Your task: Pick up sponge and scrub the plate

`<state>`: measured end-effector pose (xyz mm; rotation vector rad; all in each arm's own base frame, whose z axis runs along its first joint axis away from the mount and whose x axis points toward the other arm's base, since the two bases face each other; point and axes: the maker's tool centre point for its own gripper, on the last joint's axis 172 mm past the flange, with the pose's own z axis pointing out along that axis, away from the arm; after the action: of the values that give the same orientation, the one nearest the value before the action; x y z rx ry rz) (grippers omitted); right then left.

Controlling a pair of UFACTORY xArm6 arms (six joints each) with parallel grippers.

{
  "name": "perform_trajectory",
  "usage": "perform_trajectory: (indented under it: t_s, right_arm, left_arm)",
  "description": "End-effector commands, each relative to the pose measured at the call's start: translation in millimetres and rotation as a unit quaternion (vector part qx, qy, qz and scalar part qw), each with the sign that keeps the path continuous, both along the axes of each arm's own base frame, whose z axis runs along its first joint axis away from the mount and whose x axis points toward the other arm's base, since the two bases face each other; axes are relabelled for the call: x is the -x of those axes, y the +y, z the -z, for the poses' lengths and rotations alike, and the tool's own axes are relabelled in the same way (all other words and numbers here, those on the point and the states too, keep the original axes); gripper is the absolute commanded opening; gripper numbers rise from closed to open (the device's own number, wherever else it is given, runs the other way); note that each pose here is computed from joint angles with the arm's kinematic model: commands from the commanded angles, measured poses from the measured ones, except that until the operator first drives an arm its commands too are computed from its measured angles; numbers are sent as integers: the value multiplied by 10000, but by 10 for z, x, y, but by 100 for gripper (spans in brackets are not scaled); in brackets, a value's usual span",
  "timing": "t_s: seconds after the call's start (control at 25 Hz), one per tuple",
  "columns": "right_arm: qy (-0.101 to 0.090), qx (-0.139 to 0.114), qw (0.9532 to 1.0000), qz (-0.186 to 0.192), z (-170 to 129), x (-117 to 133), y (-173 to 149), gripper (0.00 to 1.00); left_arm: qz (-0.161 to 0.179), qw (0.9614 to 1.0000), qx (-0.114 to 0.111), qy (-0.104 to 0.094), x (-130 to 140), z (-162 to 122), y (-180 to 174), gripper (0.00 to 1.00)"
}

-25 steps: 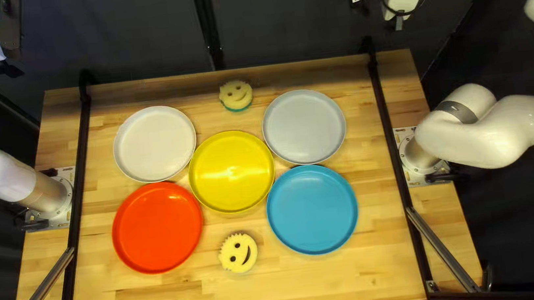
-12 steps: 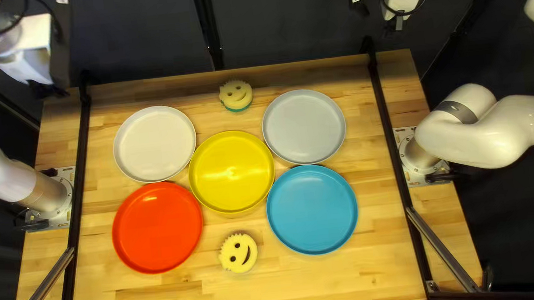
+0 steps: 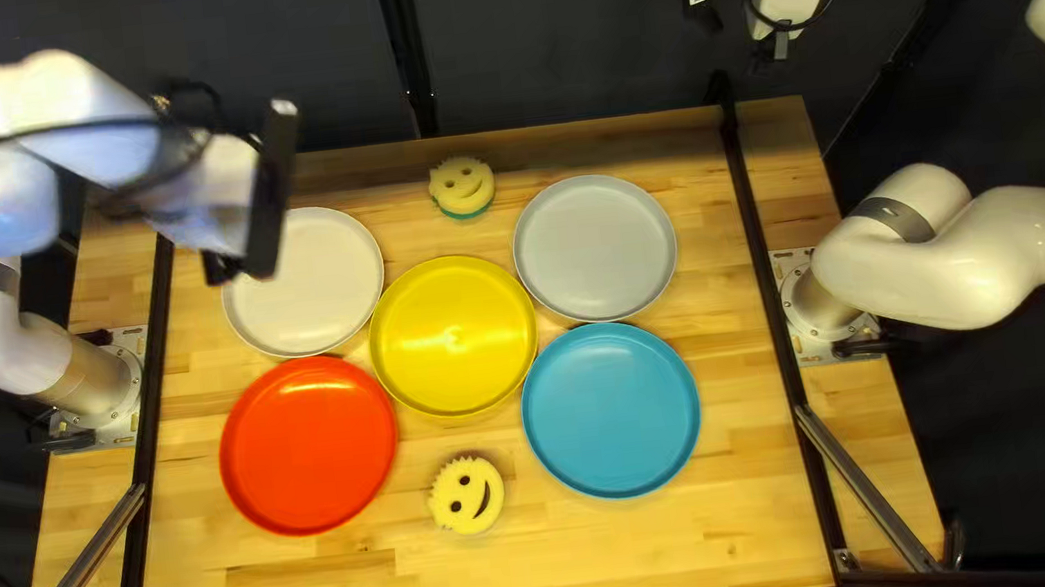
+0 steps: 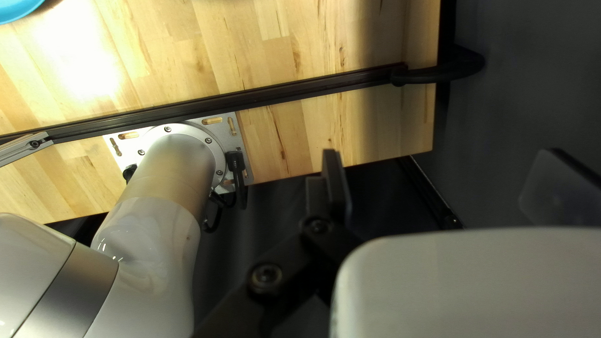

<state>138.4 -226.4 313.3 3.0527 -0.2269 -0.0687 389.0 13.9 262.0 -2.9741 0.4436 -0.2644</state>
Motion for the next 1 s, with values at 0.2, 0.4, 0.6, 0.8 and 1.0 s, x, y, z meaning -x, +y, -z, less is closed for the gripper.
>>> perform_trajectory:
  t_s: [0.2, 0.4, 0.6, 0.8, 1.0]
  right_arm:
    - [0, 0, 10000, 0, 0, 0, 0, 100]
    - [0, 0, 10000, 0, 0, 0, 0, 100]
    - [0, 0, 10000, 0, 0, 0, 0, 100]
    - [0, 0, 10000, 0, 0, 0, 0, 100]
    - [0, 0, 10000, 0, 0, 0, 0, 100]
  left_arm:
    - [-1, 10000, 2, -1, -3, 3, -3, 100]
    - [-27, 10000, -6, -43, -264, 211, -246, 100]
    - [115, 9999, 6, -52, -647, 310, -546, 100]
    - [199, 9998, 40, -53, -883, 396, -973, 100]
    - [449, 9985, 303, 59, -983, 635, -1472, 100]
